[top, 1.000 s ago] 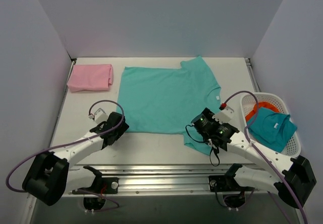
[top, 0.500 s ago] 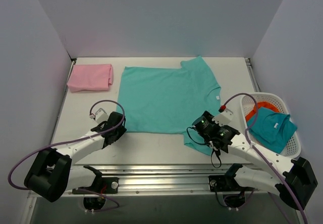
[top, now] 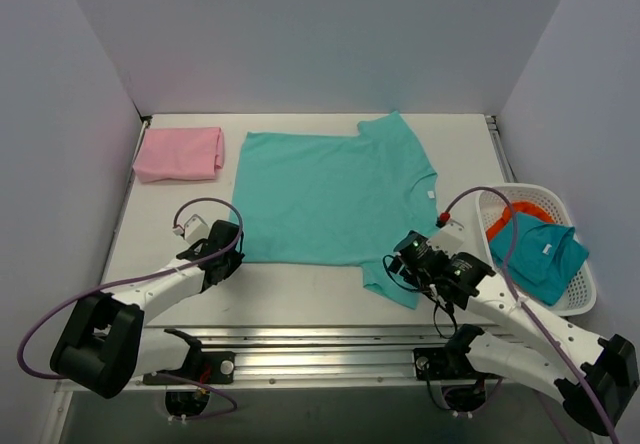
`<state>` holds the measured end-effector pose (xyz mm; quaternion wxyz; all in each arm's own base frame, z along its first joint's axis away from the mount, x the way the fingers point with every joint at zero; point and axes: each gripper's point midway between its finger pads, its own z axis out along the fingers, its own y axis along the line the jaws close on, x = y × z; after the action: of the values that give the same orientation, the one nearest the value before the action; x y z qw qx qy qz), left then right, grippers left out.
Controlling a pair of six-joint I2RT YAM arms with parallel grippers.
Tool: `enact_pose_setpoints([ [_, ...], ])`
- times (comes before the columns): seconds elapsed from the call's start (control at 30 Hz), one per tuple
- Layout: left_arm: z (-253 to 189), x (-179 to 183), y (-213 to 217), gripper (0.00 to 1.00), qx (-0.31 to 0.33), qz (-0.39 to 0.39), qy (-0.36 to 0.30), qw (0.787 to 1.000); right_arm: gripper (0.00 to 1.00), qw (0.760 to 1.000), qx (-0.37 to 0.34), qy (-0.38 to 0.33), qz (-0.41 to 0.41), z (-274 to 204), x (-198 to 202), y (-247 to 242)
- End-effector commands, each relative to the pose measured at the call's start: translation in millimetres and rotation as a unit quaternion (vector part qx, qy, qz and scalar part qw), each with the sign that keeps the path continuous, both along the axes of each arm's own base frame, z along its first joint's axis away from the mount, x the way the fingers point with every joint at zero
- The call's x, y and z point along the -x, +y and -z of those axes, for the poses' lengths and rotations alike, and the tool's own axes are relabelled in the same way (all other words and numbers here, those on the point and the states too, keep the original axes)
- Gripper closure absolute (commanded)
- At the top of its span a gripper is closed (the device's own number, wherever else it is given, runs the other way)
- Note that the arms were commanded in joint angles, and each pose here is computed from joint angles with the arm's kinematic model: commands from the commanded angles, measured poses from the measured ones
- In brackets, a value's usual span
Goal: Fold and stack the t-shirts
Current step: Flatten the tshirt out
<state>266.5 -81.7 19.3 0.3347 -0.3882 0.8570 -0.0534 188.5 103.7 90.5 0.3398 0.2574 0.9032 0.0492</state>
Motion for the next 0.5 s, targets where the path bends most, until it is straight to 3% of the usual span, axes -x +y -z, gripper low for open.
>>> enact_pose_setpoints([
  [0.0,-1,-3,-1,0.98,0.005,0.004,-0.010,1.000,0.36,0.996,0.003,0.077,-0.040,15,16,-3],
  [0.3,-1,-2,3,0.98,0.012,0.005,-0.013,1.000,0.41,0.984,-0.077,0.159,0.003,68,32,-11],
  [0.47,-1,-1,3,0.98,0.015,0.007,-0.013,1.000,0.42,0.982,-0.089,0.167,0.016,79,41,-15],
])
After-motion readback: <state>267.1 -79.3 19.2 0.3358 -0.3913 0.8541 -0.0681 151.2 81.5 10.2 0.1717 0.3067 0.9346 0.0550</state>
